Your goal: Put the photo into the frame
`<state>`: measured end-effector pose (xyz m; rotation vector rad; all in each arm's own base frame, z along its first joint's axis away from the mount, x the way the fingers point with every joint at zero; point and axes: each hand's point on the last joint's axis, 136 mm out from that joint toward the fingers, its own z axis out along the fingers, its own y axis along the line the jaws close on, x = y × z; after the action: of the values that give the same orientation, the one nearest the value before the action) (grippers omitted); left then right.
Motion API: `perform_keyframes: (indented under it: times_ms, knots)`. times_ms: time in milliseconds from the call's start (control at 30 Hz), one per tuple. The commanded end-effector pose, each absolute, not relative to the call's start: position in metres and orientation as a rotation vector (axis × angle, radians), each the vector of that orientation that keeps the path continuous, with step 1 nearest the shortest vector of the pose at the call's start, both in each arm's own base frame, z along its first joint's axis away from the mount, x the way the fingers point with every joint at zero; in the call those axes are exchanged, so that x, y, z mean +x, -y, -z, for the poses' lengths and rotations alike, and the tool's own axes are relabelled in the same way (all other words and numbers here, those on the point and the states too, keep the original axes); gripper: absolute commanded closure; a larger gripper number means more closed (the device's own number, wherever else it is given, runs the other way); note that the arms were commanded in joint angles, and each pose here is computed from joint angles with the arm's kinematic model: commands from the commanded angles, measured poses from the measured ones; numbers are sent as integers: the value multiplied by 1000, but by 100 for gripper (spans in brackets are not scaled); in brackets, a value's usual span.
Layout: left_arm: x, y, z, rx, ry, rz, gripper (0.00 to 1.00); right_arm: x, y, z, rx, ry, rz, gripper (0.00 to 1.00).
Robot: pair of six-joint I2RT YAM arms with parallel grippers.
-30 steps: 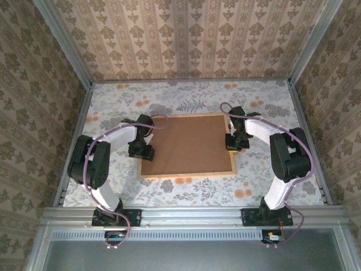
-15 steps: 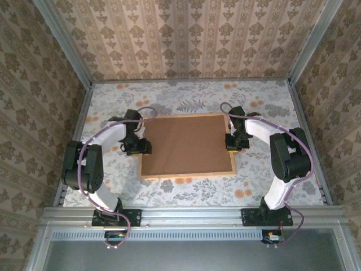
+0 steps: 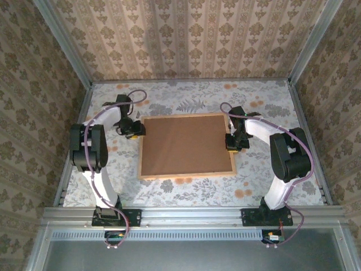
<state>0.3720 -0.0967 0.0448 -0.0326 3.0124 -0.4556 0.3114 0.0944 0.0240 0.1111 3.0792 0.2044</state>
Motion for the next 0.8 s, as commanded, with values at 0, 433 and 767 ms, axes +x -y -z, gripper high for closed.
perform_keyframes:
  times_ms: [0, 433, 767]
  knots:
    - [376, 99, -44, -9, -3030, 484, 62, 314, -102, -19, 76, -3074, -229, 96]
    - [378, 103, -24, 9, -3075, 473, 63, 314, -100, -16, 87, -3081, -233, 96]
    - [385, 100, -20, -22, -3080, 463, 65, 314, -100, -16, 87, -3078, -237, 96]
